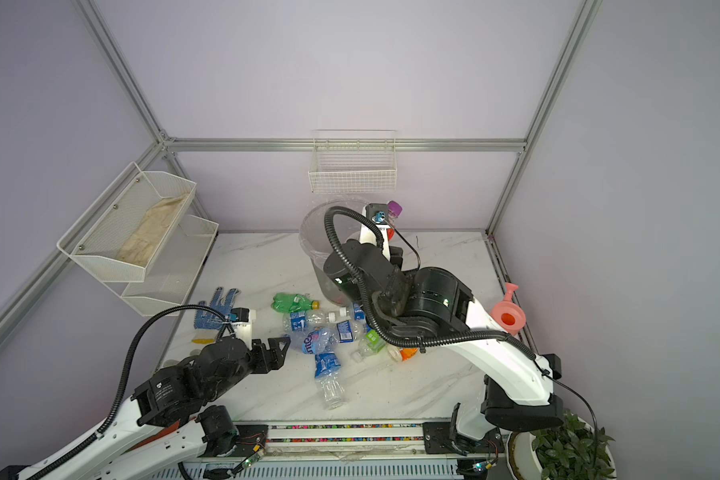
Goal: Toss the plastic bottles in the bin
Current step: 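Lift the purple-capped bottle with the right gripper and carry it over the bin, then open the right gripper over the bin to drop the bottle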
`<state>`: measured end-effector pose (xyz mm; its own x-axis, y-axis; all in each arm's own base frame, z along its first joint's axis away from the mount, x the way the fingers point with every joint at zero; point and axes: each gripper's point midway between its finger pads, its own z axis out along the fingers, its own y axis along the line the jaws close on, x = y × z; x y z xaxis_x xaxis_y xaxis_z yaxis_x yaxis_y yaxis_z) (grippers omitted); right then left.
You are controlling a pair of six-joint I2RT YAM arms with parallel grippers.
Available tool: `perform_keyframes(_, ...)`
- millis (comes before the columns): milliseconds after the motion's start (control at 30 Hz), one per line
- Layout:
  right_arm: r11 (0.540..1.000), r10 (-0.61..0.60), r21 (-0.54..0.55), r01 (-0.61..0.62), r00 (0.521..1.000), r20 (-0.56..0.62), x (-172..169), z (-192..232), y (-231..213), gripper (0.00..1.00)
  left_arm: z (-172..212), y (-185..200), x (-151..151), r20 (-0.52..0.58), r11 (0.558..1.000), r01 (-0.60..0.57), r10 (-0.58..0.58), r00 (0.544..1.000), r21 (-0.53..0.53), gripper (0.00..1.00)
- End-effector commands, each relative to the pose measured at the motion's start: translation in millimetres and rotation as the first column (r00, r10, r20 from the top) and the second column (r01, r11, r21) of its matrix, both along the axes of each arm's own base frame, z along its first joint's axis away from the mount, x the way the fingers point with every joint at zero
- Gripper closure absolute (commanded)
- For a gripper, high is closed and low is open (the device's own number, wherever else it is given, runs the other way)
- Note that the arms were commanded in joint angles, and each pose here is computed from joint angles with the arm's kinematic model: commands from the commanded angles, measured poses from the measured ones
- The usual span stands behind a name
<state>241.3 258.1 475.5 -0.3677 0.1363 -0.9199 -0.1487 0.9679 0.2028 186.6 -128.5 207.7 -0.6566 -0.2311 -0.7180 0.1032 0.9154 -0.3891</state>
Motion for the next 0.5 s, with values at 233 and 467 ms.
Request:
perform_keyframes(233,0.999,0.043,-0.028,-0.043,0.999,-0.004,39.9,2.9,17.3,0.43,55.3,-7.8,2.5,0.084,0.995,0.029,-0.021,0.996,-0.093,0.10)
perform_keyframes(467,0.997,0.079,-0.022,-0.080,0.995,-0.068,116.2,-24.3,28.1,0.41,57.6,-9.4,3.1,0.083,0.995,0.031,-0.023,0.996,-0.095,0.10)
